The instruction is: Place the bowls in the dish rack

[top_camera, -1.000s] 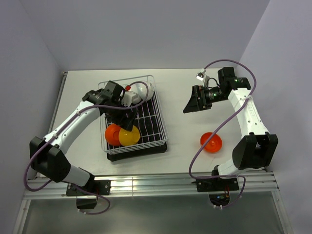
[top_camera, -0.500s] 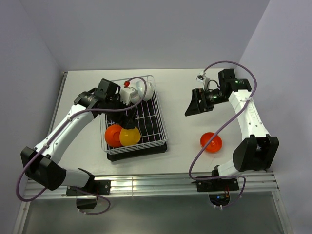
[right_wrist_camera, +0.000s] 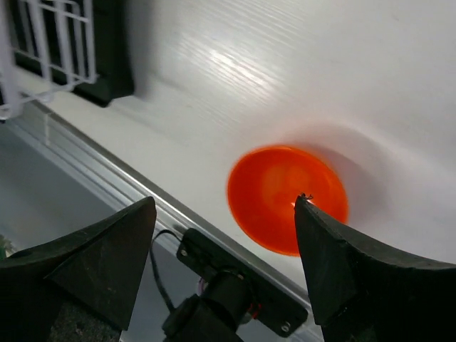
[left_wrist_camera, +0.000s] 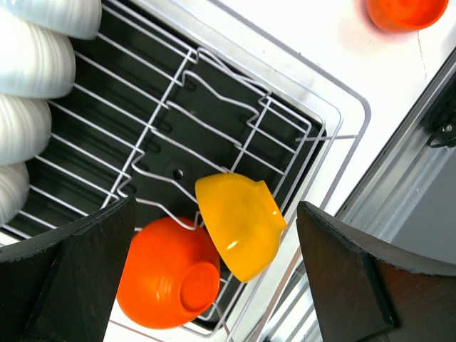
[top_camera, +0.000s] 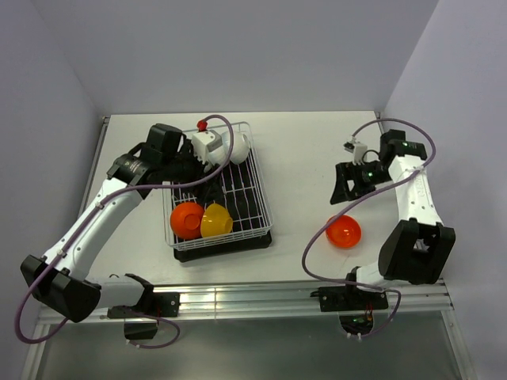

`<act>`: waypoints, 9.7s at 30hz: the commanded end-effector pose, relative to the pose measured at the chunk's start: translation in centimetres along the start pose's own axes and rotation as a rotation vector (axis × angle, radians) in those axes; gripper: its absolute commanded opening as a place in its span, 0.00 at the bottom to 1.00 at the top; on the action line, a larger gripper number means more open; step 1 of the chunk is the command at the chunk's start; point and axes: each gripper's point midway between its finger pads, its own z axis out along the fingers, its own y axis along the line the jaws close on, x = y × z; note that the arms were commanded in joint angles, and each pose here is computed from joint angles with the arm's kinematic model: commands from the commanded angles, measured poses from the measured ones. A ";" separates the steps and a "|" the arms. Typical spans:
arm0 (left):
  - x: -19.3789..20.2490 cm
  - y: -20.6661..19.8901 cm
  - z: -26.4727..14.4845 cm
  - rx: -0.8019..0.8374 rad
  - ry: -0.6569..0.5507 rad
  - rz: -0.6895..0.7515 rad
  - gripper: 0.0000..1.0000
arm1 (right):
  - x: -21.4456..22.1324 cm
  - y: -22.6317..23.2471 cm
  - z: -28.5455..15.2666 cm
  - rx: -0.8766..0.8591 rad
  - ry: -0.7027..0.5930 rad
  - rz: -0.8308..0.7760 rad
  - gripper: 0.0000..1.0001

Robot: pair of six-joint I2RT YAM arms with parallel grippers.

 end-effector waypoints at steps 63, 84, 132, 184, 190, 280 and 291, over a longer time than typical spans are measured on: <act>-6.1 -12.2 -4.1 -0.015 -0.712 1.656 0.99 | -3.2 13.2 -1.0 -0.385 -0.056 -0.231 0.00; -1.8 -18.0 0.0 0.101 -0.736 2.077 0.99 | 1.4 20.1 3.9 -0.548 0.176 -0.281 0.00; -5.3 -19.9 -2.9 0.339 -0.467 0.812 0.00 | -12.2 10.7 -7.1 -0.273 -0.326 -0.090 0.89; 3.5 -6.7 8.5 0.229 0.215 -0.294 0.00 | -8.3 8.8 -4.0 -0.296 -0.213 -0.044 0.88; 4.3 -6.4 9.2 0.208 0.244 -0.284 0.00 | -8.1 8.7 -4.0 -0.296 -0.205 -0.043 0.88; -9.4 10.0 -1.9 -0.235 -0.159 -0.339 0.99 | -9.9 4.4 -5.9 0.082 -0.349 -0.125 1.00; -2.5 24.8 -10.4 -0.503 -0.210 -0.497 0.99 | -13.5 -0.1 -3.6 0.179 -0.462 0.035 1.00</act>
